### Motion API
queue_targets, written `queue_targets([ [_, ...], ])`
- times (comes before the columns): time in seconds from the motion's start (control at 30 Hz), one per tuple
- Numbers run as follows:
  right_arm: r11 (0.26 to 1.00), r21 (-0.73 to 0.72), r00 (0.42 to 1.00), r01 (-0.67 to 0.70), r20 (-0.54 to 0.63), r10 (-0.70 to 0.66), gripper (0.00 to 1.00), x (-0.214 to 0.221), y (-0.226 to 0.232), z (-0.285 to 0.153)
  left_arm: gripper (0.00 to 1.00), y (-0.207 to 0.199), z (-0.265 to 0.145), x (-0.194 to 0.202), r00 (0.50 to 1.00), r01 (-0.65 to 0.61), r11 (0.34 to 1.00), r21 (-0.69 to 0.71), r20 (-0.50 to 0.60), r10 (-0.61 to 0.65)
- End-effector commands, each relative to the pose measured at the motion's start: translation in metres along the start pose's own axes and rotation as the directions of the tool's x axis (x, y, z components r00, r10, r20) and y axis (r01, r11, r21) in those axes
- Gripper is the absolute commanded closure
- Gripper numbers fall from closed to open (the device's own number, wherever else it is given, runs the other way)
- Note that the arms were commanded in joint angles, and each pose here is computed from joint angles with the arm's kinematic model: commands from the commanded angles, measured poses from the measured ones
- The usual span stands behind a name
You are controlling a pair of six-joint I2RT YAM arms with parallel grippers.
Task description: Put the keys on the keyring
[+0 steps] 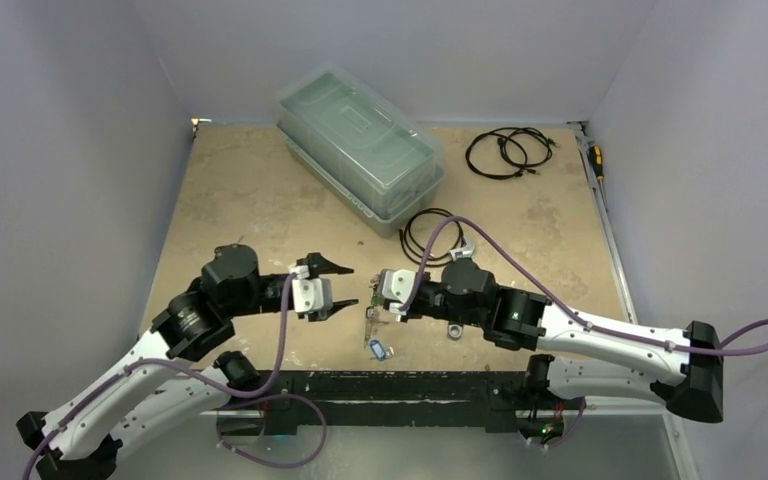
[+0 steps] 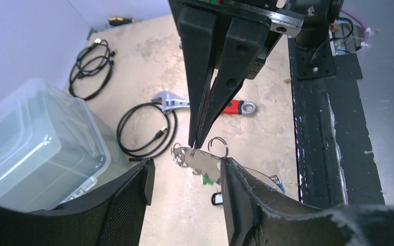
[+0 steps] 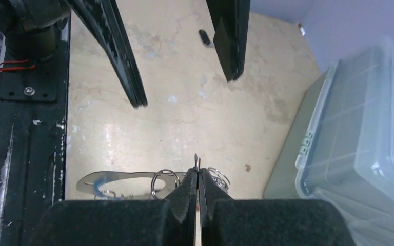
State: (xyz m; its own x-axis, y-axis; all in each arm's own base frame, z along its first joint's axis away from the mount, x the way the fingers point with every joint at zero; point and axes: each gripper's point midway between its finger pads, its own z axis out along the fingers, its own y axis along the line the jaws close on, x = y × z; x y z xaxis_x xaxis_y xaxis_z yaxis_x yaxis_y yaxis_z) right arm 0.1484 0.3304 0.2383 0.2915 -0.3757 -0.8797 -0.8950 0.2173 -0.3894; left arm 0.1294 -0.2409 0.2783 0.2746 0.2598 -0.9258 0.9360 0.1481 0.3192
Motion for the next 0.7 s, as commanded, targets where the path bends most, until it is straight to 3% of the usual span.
queue_targets([
  [0.0, 0.987, 0.152, 0.979, 0.048, 0.188, -0.076, 1.0, -0.047, -0.028, -0.016, 0.47, 0.007, -0.014, -0.026, 0.996, -0.043, 0.997, -0.057, 0.069, 0.047],
  [0.07, 0.983, 0.176, 0.973, 0.054, 0.212, -0.091, 1.0, -0.051, -0.03, -0.021, 0.42, 0.008, -0.017, -0.025, 0.997, -0.029, 0.997, -0.077, 0.07, 0.035],
  [0.3, 0.958, 0.283, 0.927, 0.037, 0.349, -0.139, 1.0, -0.075, -0.037, -0.049, 0.42, 0.012, -0.019, -0.026, 0.991, 0.051, 0.989, -0.141, 0.131, -0.032],
  [0.47, 0.947, 0.319, 0.824, -0.033, 0.545, -0.155, 1.0, -0.103, -0.04, -0.096, 0.43, 0.009, -0.01, -0.011, 0.986, 0.118, 0.984, -0.135, 0.133, -0.1],
  [0.67, 0.944, 0.317, 0.707, -0.095, 0.689, -0.16, 1.0, -0.121, -0.039, -0.143, 0.49, 0.008, 0.009, 0.017, 0.973, 0.227, 0.965, -0.132, 0.066, -0.22],
])
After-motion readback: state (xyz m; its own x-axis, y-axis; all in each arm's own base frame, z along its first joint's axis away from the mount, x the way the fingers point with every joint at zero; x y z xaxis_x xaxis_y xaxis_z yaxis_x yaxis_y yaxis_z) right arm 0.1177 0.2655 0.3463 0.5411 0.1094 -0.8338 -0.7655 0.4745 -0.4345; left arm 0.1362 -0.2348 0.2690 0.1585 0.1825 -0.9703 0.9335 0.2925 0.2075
